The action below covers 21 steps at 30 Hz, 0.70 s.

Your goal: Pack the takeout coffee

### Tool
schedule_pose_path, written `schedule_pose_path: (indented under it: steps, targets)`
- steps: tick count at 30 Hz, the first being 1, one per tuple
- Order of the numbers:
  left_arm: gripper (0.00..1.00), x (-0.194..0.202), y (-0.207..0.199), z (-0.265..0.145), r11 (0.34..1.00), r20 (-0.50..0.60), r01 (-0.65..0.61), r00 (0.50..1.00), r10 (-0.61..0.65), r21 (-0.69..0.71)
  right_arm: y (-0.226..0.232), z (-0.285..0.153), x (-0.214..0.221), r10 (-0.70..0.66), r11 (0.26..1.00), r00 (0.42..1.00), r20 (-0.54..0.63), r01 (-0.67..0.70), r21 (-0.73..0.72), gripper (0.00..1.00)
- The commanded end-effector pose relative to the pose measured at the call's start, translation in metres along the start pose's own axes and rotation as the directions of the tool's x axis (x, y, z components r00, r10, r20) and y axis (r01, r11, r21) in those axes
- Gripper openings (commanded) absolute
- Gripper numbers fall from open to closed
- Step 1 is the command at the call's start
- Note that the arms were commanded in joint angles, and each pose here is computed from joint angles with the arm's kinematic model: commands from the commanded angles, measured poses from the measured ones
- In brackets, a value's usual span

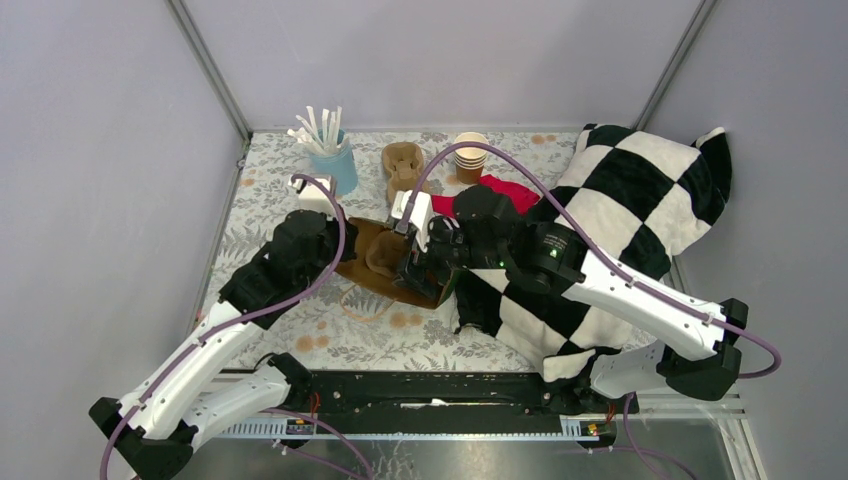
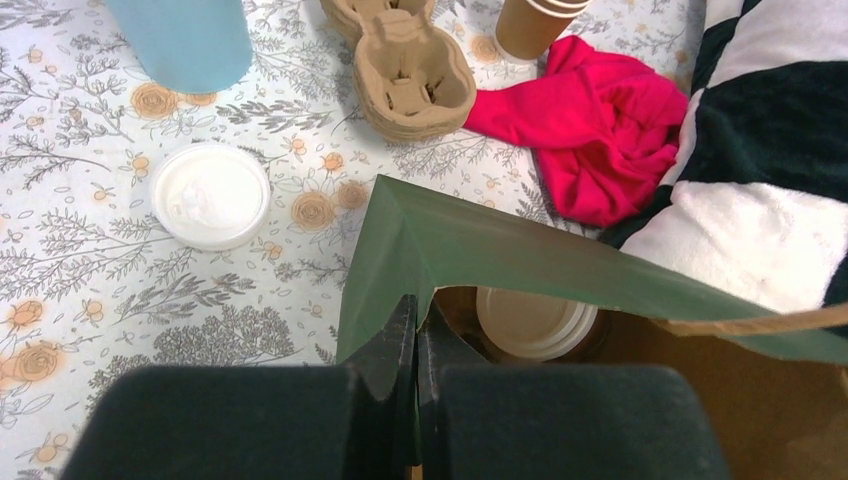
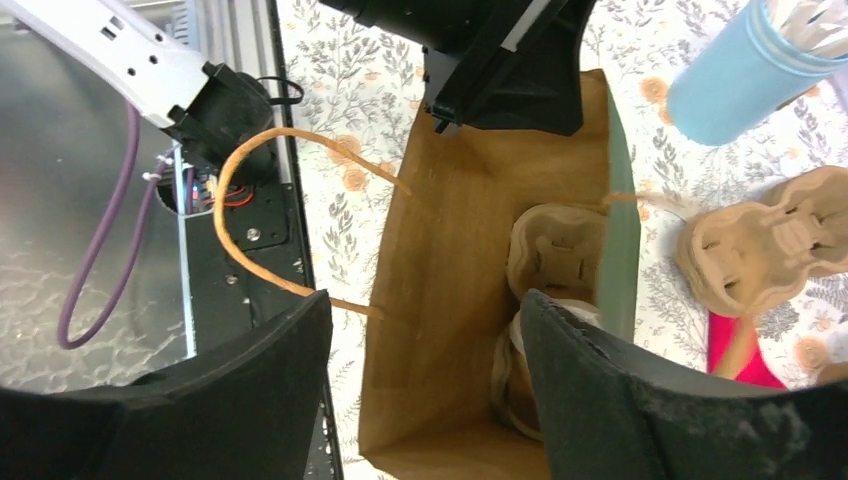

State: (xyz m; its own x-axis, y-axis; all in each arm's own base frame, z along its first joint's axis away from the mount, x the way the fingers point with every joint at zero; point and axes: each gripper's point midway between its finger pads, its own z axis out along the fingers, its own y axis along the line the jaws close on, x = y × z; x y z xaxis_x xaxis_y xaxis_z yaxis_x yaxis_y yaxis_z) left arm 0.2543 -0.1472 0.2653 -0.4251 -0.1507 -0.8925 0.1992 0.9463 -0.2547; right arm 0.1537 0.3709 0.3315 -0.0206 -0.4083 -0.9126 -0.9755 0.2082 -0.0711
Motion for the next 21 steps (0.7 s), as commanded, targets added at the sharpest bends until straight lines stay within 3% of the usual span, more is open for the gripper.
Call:
schedule_pose_path:
  steps: [1, 4, 10, 14, 21]
  targets:
    - [0.0, -0.02, -0.007, -0.01, 1.0, 0.038, 0.005, 0.999, -0.006, 0.031, 0.019, -0.016, -0.009, 0.089, 0.995, 0.996, 0.015, -0.089, -0.048, 0.68]
    - [0.0, -0.02, -0.005, -0.012, 1.0, 0.04, -0.009, 0.999, 0.008, 0.028, 0.018, -0.008, 0.008, 0.119, 0.992, 0.993, -0.026, -0.12, -0.031, 0.61]
    - [0.0, -0.024, -0.006, -0.016, 0.999, 0.057, -0.027, 0.998, 0.024, 0.038, -0.01, 0.027, 0.034, 0.139, 0.985, 0.976, -0.167, -0.119, 0.124, 0.35]
    - [0.0, -0.025, -0.008, -0.017, 0.998, 0.058, -0.041, 0.998, 0.038, 0.053, -0.011, 0.041, 0.045, 0.108, 0.987, 0.973, -0.204, -0.08, 0.139, 0.36]
    - [0.0, -0.026, -0.006, -0.021, 0.997, 0.067, -0.058, 0.996, 0.054, 0.058, -0.043, 0.058, 0.086, -0.043, 0.949, 0.933, -0.356, 0.15, 0.278, 0.42]
